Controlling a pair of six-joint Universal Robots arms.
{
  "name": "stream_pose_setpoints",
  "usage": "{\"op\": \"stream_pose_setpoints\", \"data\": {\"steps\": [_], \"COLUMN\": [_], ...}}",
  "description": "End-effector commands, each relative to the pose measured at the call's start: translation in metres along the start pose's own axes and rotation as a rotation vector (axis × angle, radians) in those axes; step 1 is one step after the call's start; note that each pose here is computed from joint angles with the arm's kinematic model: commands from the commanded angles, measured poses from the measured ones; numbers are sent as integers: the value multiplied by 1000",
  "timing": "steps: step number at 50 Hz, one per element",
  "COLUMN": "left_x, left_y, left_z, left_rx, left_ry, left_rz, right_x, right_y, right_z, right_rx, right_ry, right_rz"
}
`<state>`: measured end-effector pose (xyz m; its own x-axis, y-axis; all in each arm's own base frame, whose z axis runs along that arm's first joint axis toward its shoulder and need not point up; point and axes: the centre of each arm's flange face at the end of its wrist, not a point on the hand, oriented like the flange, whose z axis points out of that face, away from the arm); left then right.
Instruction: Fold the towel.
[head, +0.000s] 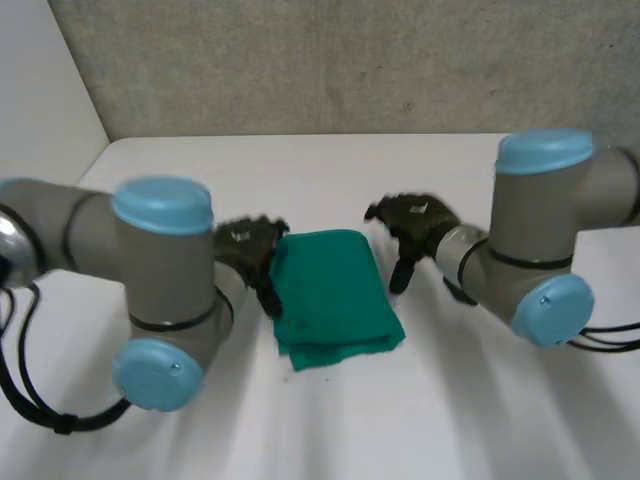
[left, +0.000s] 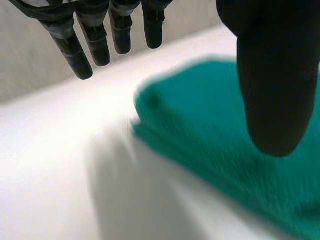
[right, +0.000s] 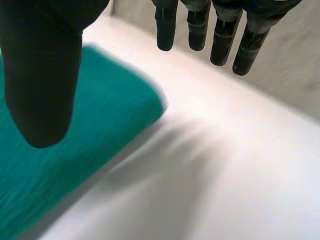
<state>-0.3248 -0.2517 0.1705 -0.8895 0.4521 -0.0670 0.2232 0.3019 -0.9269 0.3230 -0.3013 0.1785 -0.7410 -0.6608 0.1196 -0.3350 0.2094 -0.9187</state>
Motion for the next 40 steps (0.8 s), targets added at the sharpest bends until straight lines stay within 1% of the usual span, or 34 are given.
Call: {"op": "stream_pose_setpoints", "data": {"steps": [1, 2, 3, 4, 7, 8, 10, 14, 16, 25, 40], "left_x": [-16, -21, -21, -39, -57, -68, -77, -93, -98, -95, -95], "left_y": [-85, -93, -93, -112, -125, -131, -137, -142, -142, -140, -133], "left_z": [-42, -47, -47, -56, -63, -68, -74, -86, -89, -93, -94], "left_rx": [247, 271, 272, 325, 348, 350, 345, 308, 292, 284, 264], "left_ry": [-19, -28, -28, -71, -115, -142, -164, -200, -196, -150, -150], "left_rz": [-53, -59, -60, -74, -89, -95, -101, -109, -115, -152, -150], "right_x": [33, 39, 53, 58, 73, 75, 77, 81, 82, 84, 76], "right_y": [-79, -86, -99, -105, -126, -129, -131, -126, -124, -121, -112], "right_z": [-46, -52, -65, -73, -98, -103, -108, -113, -115, -115, -112], "right_rx": [294, 325, 376, 403, 477, 483, 486, 426, 392, 371, 355], "right_ry": [220, 252, 320, 349, 431, 438, 446, 455, 449, 438, 416], "right_rz": [1, 7, 17, 21, 25, 25, 20, 23, 27, 38, 39]}}
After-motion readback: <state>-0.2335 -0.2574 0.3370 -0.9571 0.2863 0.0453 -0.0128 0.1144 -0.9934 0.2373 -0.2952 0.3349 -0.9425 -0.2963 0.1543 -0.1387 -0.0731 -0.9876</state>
